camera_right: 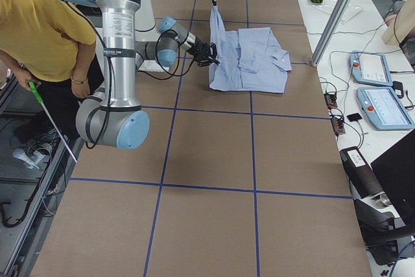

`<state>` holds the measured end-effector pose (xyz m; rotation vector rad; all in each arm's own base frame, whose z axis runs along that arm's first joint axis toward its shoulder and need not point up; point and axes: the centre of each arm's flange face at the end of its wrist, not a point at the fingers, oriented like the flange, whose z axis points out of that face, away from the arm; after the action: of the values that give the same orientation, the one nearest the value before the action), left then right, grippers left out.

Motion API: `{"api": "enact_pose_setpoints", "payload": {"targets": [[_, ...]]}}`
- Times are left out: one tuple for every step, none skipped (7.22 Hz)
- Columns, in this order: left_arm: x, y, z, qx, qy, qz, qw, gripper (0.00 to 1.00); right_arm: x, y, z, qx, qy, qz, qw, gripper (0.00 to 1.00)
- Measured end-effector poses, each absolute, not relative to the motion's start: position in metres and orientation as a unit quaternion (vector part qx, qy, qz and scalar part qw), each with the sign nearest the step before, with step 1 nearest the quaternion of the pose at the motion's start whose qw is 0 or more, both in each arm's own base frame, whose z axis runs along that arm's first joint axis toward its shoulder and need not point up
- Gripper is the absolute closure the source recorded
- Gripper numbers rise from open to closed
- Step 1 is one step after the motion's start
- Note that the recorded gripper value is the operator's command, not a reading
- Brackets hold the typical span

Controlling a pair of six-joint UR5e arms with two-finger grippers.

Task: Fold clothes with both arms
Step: 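Lift the hem with both grippers and fold it toward the collar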

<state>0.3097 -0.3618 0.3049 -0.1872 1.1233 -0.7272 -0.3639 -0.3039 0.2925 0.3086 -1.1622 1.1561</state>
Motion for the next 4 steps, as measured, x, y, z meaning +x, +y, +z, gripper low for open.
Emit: {"api": "enact_pose_setpoints", "payload": {"targets": [[0.317,-0.387,0.305,-0.078,0.52,-0.348,0.776,1.0,-0.378,-0.323,0.29,0.145,-0.514,0.522,0.665,1.0],[0.325,-0.416,0.301,-0.069,0.521,-0.36,0.771,1.0,-0.388,-0.346,0.287,0.15,-0.511,0.53,0.66,1.0],[0.329,-0.446,0.296,-0.058,0.521,-0.372,0.766,1.0,-0.387,-0.37,0.288,0.151,-0.504,0.534,0.662,1.0],[0.327,-0.473,0.293,-0.045,0.52,-0.379,0.764,1.0,-0.383,-0.395,0.288,0.15,-0.497,0.537,0.665,1.0]]}}
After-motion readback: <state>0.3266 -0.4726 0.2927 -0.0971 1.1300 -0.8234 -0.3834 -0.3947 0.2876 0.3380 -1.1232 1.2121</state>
